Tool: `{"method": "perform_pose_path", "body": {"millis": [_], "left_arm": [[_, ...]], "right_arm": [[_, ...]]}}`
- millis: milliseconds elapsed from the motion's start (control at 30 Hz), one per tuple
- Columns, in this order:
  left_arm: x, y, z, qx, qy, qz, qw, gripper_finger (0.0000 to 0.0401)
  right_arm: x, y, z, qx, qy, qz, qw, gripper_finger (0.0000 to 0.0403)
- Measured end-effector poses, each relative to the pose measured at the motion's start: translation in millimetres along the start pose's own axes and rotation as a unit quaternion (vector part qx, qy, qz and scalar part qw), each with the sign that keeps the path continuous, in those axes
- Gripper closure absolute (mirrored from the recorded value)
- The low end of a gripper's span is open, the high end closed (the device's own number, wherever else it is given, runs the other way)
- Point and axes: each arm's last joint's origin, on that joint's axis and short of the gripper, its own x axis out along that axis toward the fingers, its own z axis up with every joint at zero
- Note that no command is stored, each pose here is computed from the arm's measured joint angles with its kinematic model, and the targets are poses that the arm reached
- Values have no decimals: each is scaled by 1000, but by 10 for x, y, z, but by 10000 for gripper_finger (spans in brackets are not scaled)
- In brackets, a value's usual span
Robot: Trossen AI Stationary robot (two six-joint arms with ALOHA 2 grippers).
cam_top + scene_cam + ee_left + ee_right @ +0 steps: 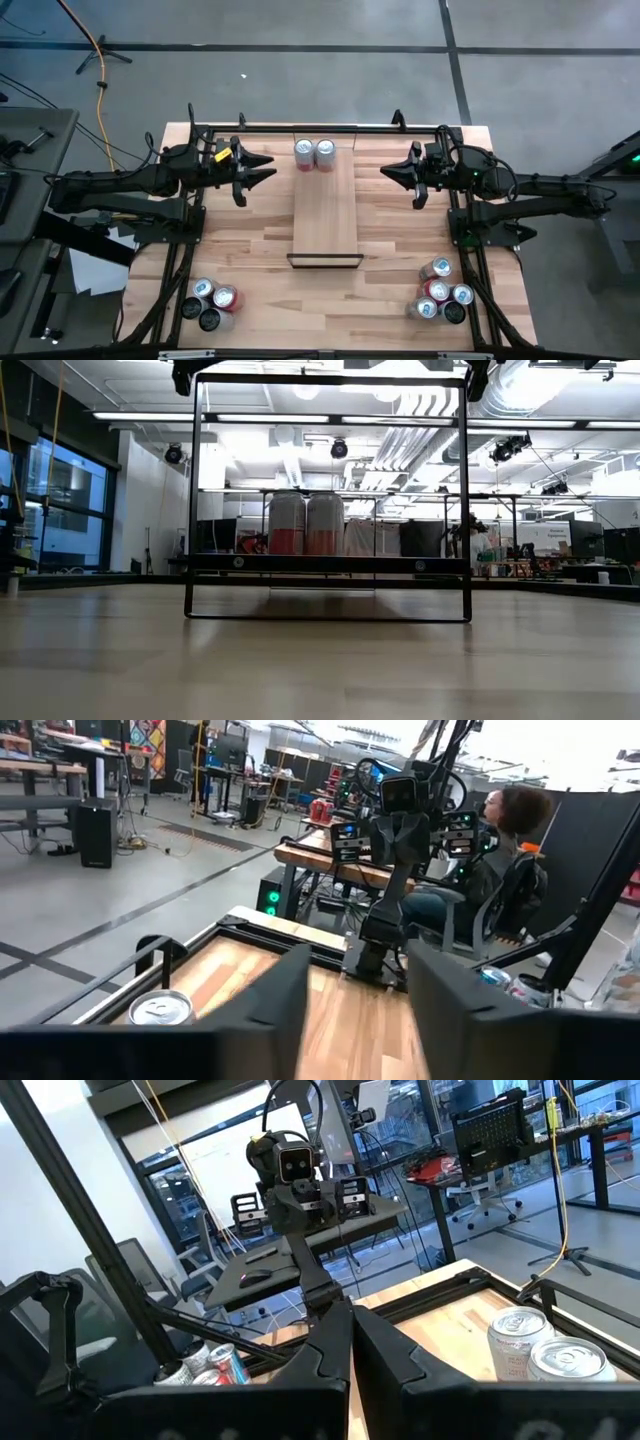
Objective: Place canned beverage on shelf
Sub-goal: Put the blue soda can on the shelf
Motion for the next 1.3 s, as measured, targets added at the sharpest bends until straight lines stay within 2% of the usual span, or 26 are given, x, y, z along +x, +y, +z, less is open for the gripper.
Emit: {"method": "perform_pose_path", "body": {"millis": [233,433,600,933,1000,1067,1133,1167,1233,1300], "left_arm": [[0,10,2,-32,-4,18,999,112],[-1,16,1,-28,-6,28,999,45],[-1,19,-9,-19,0,29,999,34],[-1,12,22,38,-15,26,999,35],[-2,8,42,25,-25,24,999,35],[-6,4,71,-24,-30,26,999,35],[-25,-9,146,-71,-5,35,997,35],[-42,-16,197,-76,17,45,996,36],[-54,-43,285,-77,78,65,992,36],[-62,-81,367,-98,150,90,980,36]], "right_arm": [[0,-6,-18,0,9,-3,1000,403],[0,-7,-21,0,11,-4,1000,403],[0,-7,-21,0,11,-4,1000,403],[0,-8,-21,-2,11,-4,1000,403],[0,-8,-21,-2,11,-4,1000,403],[0,-8,-21,-2,11,-4,1000,403],[0,-8,-21,-2,11,-4,1000,403],[0,-8,-21,-2,11,-4,1000,403],[0,-8,-22,-2,11,-4,1000,403],[0,-9,-24,-2,12,-5,1000,403]]}}
